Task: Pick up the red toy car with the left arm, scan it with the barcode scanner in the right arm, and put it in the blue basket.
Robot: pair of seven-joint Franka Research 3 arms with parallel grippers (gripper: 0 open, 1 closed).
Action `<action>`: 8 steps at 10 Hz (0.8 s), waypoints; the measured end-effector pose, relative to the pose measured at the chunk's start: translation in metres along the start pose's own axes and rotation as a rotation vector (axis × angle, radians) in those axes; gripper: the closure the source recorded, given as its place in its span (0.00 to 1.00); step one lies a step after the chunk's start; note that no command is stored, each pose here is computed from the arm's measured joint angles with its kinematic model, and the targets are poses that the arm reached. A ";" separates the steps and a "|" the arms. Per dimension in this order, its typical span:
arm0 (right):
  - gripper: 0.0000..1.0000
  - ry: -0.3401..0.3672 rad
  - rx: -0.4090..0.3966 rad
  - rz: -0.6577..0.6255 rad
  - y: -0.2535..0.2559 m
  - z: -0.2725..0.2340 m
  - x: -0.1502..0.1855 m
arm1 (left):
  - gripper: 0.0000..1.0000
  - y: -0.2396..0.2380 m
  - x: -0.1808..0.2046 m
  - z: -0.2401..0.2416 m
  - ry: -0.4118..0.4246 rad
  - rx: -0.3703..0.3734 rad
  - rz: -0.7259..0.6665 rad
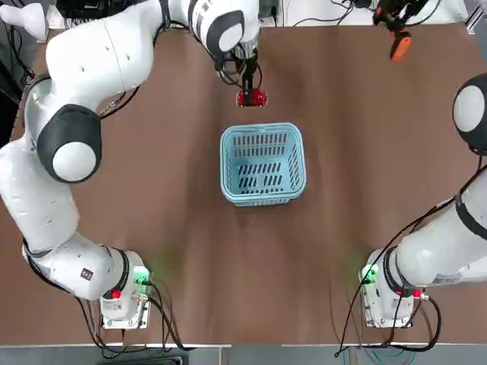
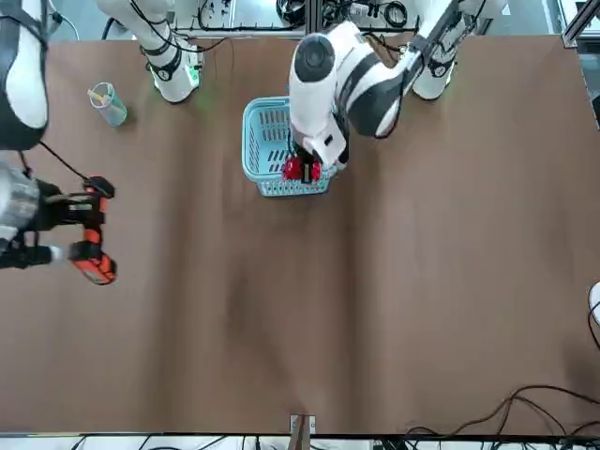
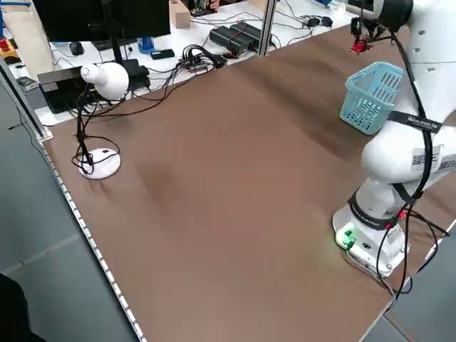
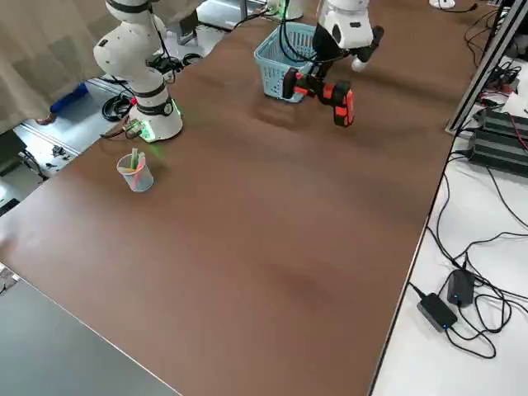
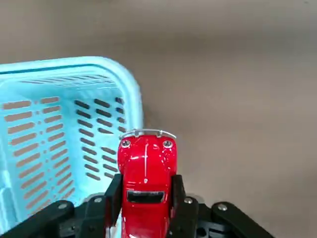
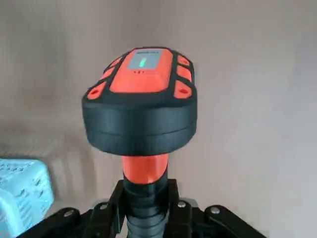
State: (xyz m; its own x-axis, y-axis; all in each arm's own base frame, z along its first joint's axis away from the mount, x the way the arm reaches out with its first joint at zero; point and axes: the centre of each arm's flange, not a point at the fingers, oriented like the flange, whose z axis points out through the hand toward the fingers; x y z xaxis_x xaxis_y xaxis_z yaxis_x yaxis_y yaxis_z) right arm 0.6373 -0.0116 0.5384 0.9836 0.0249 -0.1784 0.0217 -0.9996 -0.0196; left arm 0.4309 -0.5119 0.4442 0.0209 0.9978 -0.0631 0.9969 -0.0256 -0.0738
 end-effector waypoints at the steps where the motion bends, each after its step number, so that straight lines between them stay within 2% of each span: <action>1: 0.63 0.035 -0.018 0.018 0.012 0.001 0.006 | 0.56 -0.021 -0.001 0.004 -0.010 0.000 -0.008; 4: 0.63 0.145 -0.026 0.055 0.036 0.051 0.040 | 0.56 -0.095 -0.004 0.033 -0.017 -0.033 -0.007; 8: 0.63 0.144 -0.026 0.085 0.061 0.157 0.069 | 0.56 -0.132 -0.004 0.084 -0.029 -0.036 0.013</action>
State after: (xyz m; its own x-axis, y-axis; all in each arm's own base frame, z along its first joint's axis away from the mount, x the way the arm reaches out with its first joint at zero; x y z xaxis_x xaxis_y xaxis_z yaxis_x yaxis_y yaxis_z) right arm 0.6789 -0.0686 0.3706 0.9975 -0.0605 -0.0356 -0.0600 -0.9981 0.0157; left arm 0.2926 -0.5179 0.3707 0.0320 0.9952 -0.0924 0.9987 -0.0355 -0.0374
